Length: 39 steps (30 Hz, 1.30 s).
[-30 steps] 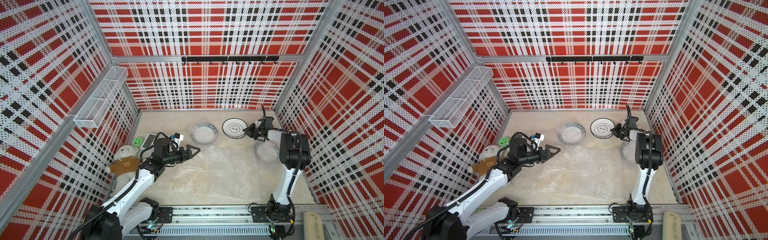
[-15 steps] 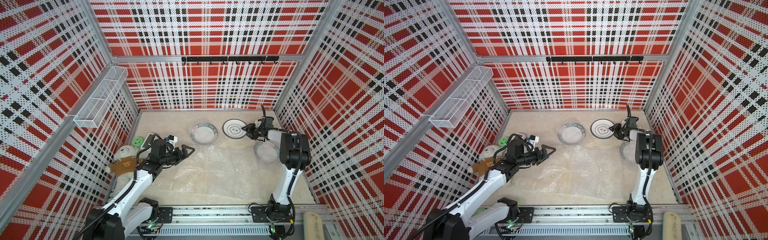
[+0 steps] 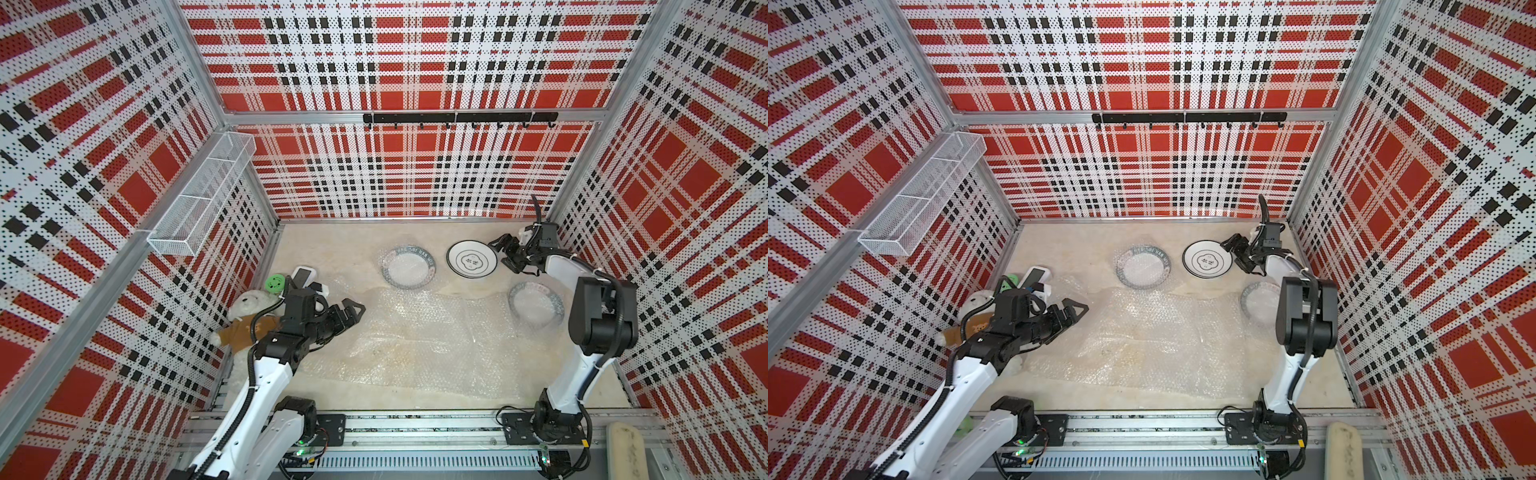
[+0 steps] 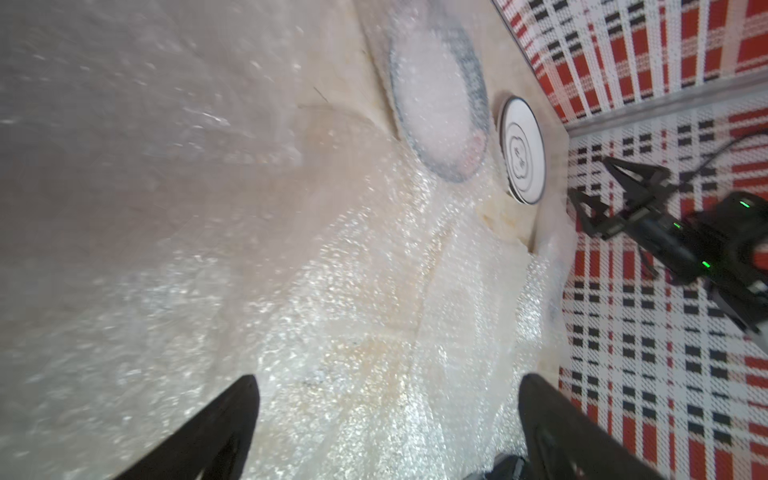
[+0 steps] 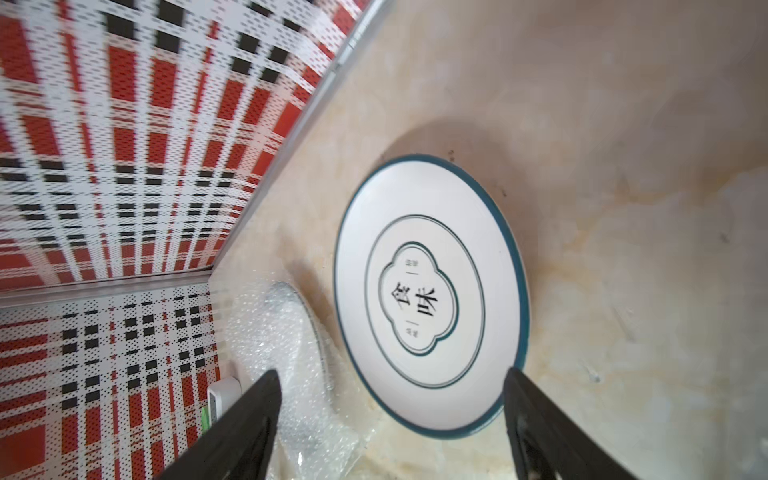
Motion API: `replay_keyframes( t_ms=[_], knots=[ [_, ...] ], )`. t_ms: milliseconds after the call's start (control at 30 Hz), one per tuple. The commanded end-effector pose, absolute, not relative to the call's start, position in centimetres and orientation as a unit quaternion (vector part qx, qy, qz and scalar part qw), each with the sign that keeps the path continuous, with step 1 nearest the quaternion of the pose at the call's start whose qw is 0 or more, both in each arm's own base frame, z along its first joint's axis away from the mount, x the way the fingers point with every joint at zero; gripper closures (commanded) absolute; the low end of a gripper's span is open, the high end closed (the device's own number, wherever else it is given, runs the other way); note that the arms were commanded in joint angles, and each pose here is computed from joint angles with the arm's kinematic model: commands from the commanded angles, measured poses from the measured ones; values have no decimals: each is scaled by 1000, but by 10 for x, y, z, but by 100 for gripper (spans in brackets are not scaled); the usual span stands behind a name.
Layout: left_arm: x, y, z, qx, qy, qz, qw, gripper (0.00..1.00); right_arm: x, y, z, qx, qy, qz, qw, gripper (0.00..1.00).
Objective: Unpack dinner plates from bubble wrap
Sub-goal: Place the plate on the plate, then adjust the bubble wrap on the bubble wrap.
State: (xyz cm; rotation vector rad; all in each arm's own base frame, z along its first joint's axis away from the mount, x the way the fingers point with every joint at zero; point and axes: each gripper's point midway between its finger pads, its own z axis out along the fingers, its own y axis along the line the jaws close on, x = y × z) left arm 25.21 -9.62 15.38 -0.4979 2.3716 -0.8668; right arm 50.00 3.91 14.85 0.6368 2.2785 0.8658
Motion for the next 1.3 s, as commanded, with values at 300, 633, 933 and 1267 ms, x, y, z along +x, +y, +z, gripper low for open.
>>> replay_keyframes(
  t_ms=[300, 633, 933, 1267],
  knots=[
    [314, 9, 141, -308, 881, -152, 326, 1, 412, 100, 218, 140, 833, 392, 364, 0],
    [344, 25, 104, -271, 910, -58, 308, 1, 336, 133, 203, 87, 829, 453, 317, 0],
    [352, 39, 78, -261, 925, -7, 276, 0, 305, 140, 179, 68, 841, 463, 272, 0],
    [354, 48, 43, -272, 936, -12, 223, 1, 309, 145, 184, 70, 829, 486, 266, 0]
  ],
)
